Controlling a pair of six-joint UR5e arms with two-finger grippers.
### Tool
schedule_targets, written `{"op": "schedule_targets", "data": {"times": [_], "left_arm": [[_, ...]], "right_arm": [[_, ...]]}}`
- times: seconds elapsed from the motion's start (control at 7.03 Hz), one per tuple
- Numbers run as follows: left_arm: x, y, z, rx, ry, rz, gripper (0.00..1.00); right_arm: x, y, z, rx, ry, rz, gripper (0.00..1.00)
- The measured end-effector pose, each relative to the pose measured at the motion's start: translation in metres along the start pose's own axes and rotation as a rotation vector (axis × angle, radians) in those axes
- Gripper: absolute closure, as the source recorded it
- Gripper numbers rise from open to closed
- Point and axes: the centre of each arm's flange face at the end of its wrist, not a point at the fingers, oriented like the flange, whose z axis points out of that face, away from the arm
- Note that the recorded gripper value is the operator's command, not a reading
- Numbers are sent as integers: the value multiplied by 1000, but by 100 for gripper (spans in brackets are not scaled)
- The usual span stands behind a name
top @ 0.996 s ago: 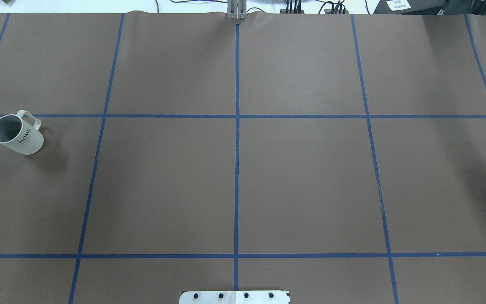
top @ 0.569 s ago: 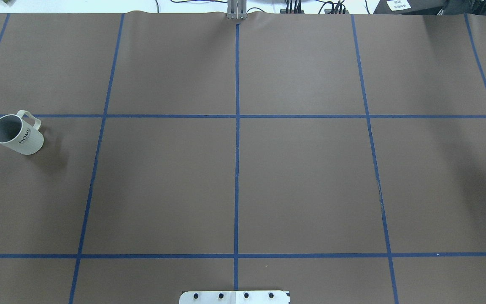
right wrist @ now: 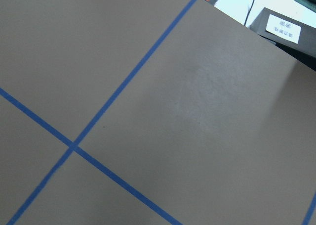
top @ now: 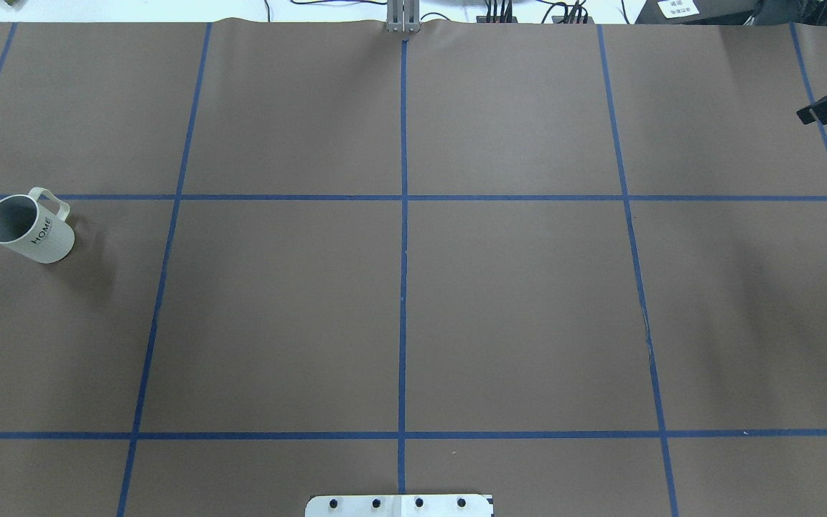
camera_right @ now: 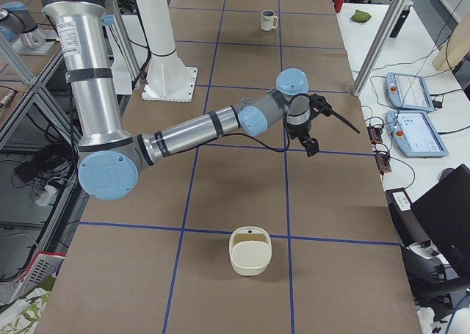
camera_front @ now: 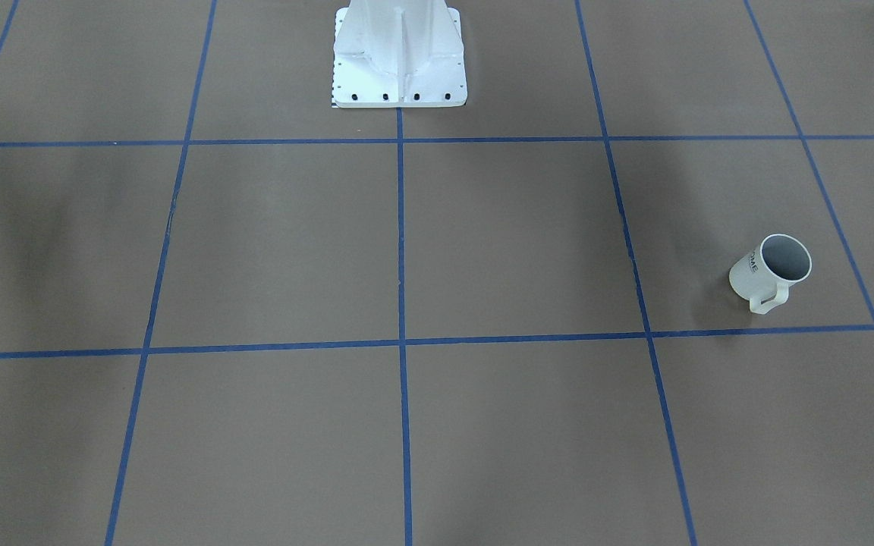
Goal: Left arm hands cup to right arm to dump lemon
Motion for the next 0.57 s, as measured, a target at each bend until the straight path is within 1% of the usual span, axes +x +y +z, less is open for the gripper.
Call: {"op": "schedule_targets", "data": {"times": [0.28,0.43,0.57], "left_arm": [[29,10,42,-46,22,-78,0],[39,19,64,-54,24,-109,0],[43,31,87,-50,23,-124,0]], "right_arm": [[-36,-31,2,26,-32,18,1],[-52,-40,1,37,-41,30,1],[-63,-44,1,43,-39,35,1]]}}
